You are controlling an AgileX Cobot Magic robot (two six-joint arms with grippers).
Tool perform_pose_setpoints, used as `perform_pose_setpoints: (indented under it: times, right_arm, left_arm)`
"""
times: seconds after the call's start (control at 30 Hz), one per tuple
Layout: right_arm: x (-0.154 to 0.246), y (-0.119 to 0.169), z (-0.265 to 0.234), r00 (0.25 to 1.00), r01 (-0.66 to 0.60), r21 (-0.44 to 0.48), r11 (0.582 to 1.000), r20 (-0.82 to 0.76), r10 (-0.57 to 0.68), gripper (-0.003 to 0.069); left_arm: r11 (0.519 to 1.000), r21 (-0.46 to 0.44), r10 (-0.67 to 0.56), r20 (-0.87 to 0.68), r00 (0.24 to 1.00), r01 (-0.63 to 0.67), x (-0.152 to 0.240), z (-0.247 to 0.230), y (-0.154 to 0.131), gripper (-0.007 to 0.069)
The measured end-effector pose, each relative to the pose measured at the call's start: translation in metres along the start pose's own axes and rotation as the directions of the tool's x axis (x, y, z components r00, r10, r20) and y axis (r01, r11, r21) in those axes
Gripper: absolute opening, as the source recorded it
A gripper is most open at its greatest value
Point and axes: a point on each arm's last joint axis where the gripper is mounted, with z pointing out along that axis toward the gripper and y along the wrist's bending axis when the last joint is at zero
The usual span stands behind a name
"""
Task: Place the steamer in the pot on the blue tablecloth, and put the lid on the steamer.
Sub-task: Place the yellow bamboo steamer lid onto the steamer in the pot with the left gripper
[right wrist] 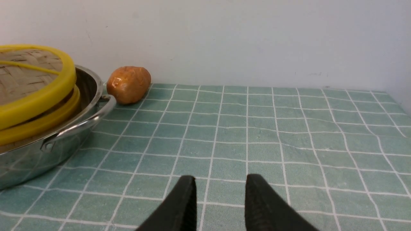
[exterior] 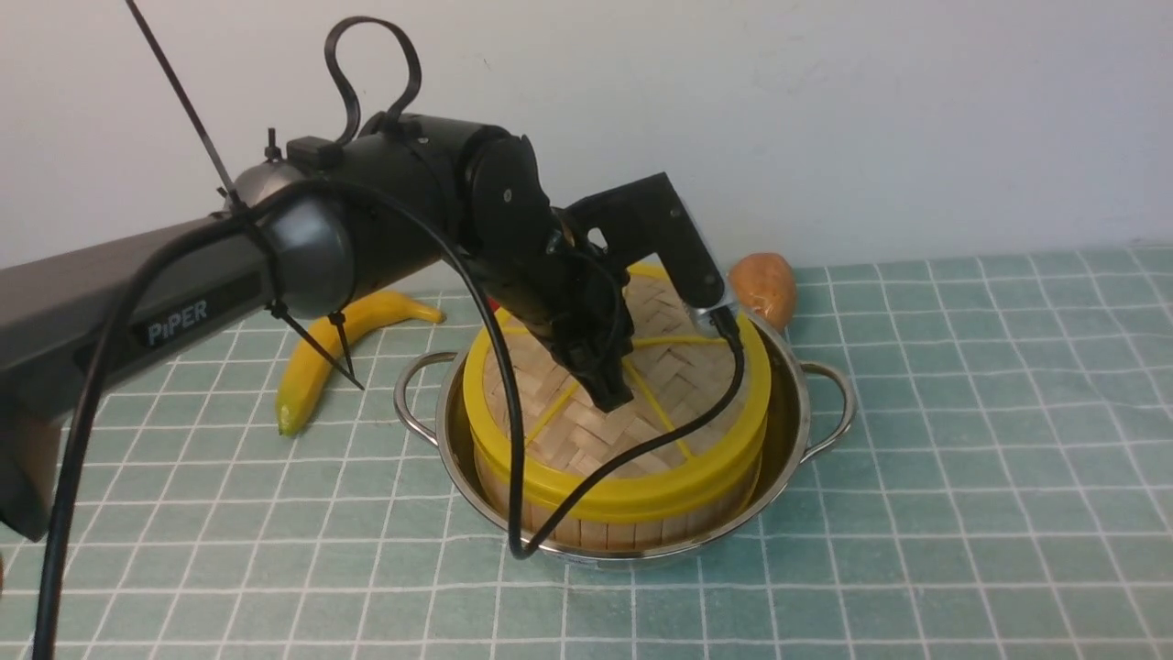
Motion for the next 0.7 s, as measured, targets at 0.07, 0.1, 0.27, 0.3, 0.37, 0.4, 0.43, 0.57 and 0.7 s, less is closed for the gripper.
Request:
perform_pose_setpoints:
  times: [0.07, 0.1, 0.27, 0.3, 0.37, 0.4, 0.43, 0.57, 0.7]
  right_arm:
    - [0.000, 0.000, 0.000, 1.000, 0.000, 0.000, 1.000, 0.000, 0.000, 0.0240]
    - [0.000, 0.000, 0.000, 1.000, 0.000, 0.000, 1.000, 0.000, 0.000, 0.0240]
    - [0.000, 0.000, 0.000, 1.000, 0.000, 0.000, 1.000, 0.000, 0.000, 0.0240]
    - [0.000, 0.000, 0.000, 1.000, 0.000, 0.000, 1.000, 0.000, 0.000, 0.0240]
    - [0.000, 0.000, 0.000, 1.000, 0.000, 0.000, 1.000, 0.000, 0.000, 0.0240]
    - [0.000, 0.000, 0.000, 1.000, 0.000, 0.000, 1.000, 0.000, 0.000, 0.0240]
    - [0.000, 0.000, 0.000, 1.000, 0.000, 0.000, 1.000, 0.000, 0.000, 0.0240]
    - [0.000, 0.000, 0.000, 1.000, 0.000, 0.000, 1.000, 0.000, 0.000, 0.0240]
    - [0.000, 0.000, 0.000, 1.000, 0.000, 0.000, 1.000, 0.000, 0.000, 0.0240]
  left_arm:
    - [1.000, 0.000, -0.001, 0.001, 1.000, 0.001, 0.000, 0.000, 0.000, 0.0130]
    - [1.000, 0.000, -0.001, 0.001, 1.000, 0.001, 0.000, 0.000, 0.000, 0.0132]
    - [1.000, -0.018, 0.004, 0.011, 1.000, -0.003, -0.001, 0.000, 0.002, 0.0266]
    - [1.000, -0.017, 0.004, 0.010, 1.000, -0.004, -0.001, 0.000, 0.002, 0.0300]
    - [1.000, -0.018, 0.005, 0.009, 1.000, -0.005, -0.001, 0.000, 0.002, 0.0333]
    - [1.000, -0.016, 0.004, 0.008, 1.000, -0.004, -0.001, 0.000, 0.001, 0.0377]
    - [1.000, -0.013, 0.004, 0.005, 1.000, -0.004, 0.000, 0.000, 0.001, 0.0426]
    - [0.999, -0.033, 0.009, 0.009, 1.000, -0.009, -0.002, -0.010, 0.003, 0.0477]
    - [0.984, -0.179, 0.008, 0.043, 0.999, -0.001, -0.006, -0.067, 0.014, 0.0502]
